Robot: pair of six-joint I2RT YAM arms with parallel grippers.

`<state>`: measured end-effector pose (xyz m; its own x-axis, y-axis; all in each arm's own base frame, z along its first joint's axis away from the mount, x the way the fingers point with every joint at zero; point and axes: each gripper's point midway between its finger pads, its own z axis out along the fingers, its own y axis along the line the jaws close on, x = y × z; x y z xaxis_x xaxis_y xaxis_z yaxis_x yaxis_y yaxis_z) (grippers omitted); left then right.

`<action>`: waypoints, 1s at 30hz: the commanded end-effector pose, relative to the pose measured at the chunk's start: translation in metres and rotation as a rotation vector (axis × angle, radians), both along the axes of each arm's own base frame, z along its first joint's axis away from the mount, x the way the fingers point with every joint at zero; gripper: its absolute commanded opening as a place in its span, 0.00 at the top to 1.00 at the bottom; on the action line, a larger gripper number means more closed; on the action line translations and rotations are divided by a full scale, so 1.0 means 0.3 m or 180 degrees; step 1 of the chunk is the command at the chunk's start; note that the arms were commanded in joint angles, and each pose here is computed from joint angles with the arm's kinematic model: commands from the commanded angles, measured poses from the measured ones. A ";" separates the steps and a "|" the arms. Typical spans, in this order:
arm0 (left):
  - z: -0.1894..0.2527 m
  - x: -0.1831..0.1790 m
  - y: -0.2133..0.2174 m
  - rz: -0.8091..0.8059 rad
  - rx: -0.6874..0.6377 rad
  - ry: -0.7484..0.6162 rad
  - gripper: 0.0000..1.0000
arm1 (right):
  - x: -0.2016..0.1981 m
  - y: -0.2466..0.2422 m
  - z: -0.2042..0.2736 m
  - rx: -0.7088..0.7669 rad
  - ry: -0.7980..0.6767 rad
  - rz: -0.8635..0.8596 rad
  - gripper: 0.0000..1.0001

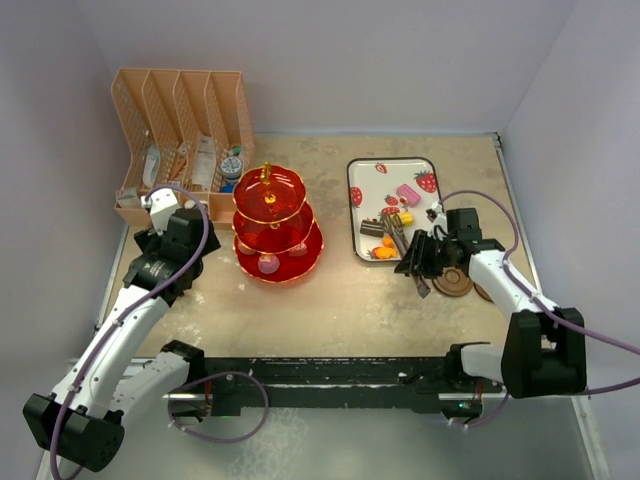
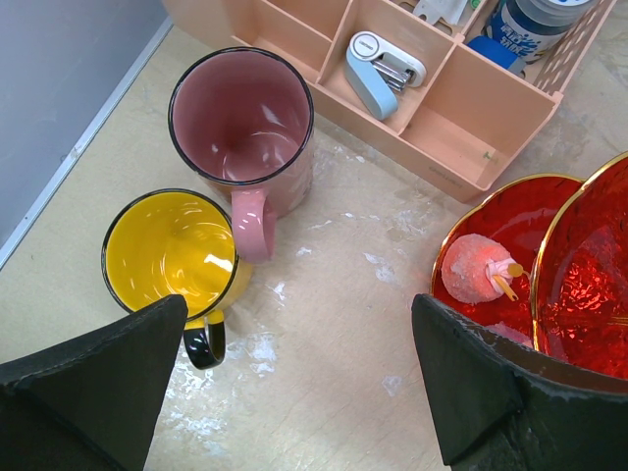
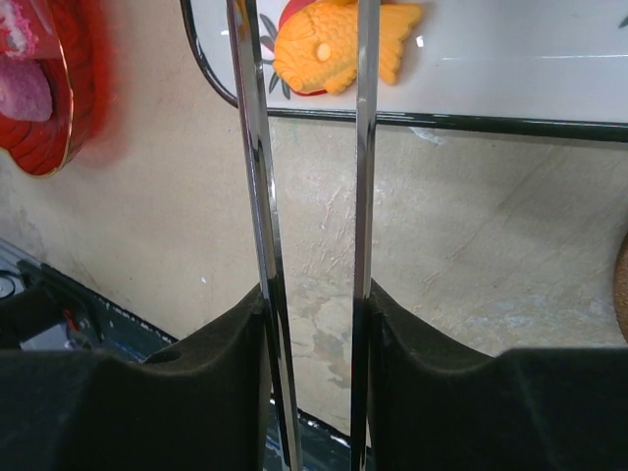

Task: Serve the afternoon tea
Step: Pick up the desert from the tray.

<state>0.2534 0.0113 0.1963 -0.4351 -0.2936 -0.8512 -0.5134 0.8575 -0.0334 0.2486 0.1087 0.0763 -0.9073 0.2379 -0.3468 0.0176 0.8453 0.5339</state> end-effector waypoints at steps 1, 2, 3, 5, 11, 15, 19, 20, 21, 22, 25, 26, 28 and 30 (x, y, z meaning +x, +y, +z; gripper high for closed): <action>0.030 0.017 -0.007 -0.0025 0.0001 -0.0107 0.06 | 0.009 0.044 0.020 0.0222 -0.0130 0.0305 0.62; 0.032 0.018 -0.007 -0.0027 -0.0002 -0.0112 0.06 | 0.009 0.048 0.023 0.0248 -0.0130 0.0316 0.62; 0.033 0.018 -0.007 -0.0024 -0.0001 -0.0114 0.06 | 0.007 0.053 0.027 0.0280 -0.0127 0.0329 0.62; 0.033 0.019 -0.007 -0.0025 0.0000 -0.0111 0.06 | 0.009 0.053 0.024 0.0280 -0.0103 0.0327 0.62; 0.031 0.018 -0.006 -0.0021 0.0001 -0.0110 0.06 | 0.022 0.057 0.010 0.0302 -0.0077 0.0330 0.62; 0.030 0.019 -0.008 -0.0026 0.0004 -0.0102 0.06 | 0.038 0.059 -0.002 0.0301 -0.0051 0.0334 0.60; 0.028 0.019 -0.007 -0.0025 0.0006 -0.0096 0.06 | 0.053 0.060 -0.012 0.0296 -0.0038 0.0370 0.58; 0.028 0.019 -0.007 -0.0026 0.0006 -0.0095 0.06 | 0.053 0.061 -0.013 0.0299 -0.0035 0.0376 0.58; 0.028 0.019 -0.008 -0.0026 0.0007 -0.0094 0.06 | 0.053 0.061 -0.014 0.0299 -0.0031 0.0376 0.58; 0.029 0.020 -0.007 -0.0023 0.0007 -0.0095 0.06 | 0.053 0.061 -0.013 0.0304 -0.0036 0.0377 0.58; 0.029 0.020 -0.007 -0.0023 0.0009 -0.0095 0.06 | 0.051 0.064 -0.007 0.0320 -0.0056 0.0394 0.59; 0.026 0.020 -0.007 -0.0022 0.0009 -0.0088 0.06 | 0.048 0.069 -0.003 0.0349 -0.0071 0.0411 0.60; 0.025 0.021 -0.009 -0.0031 0.0006 -0.0084 0.06 | 0.045 0.078 0.007 0.0406 -0.0081 0.0436 0.61; 0.024 0.021 -0.009 -0.0032 0.0007 -0.0081 0.06 | 0.044 0.086 0.016 0.0456 -0.0084 0.0468 0.62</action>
<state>0.2540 0.0111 0.1948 -0.4411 -0.2912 -0.8489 -0.5134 0.8577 -0.0275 0.2489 0.1255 0.0561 -0.9465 0.1719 -0.2731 -0.0305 0.7948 0.6061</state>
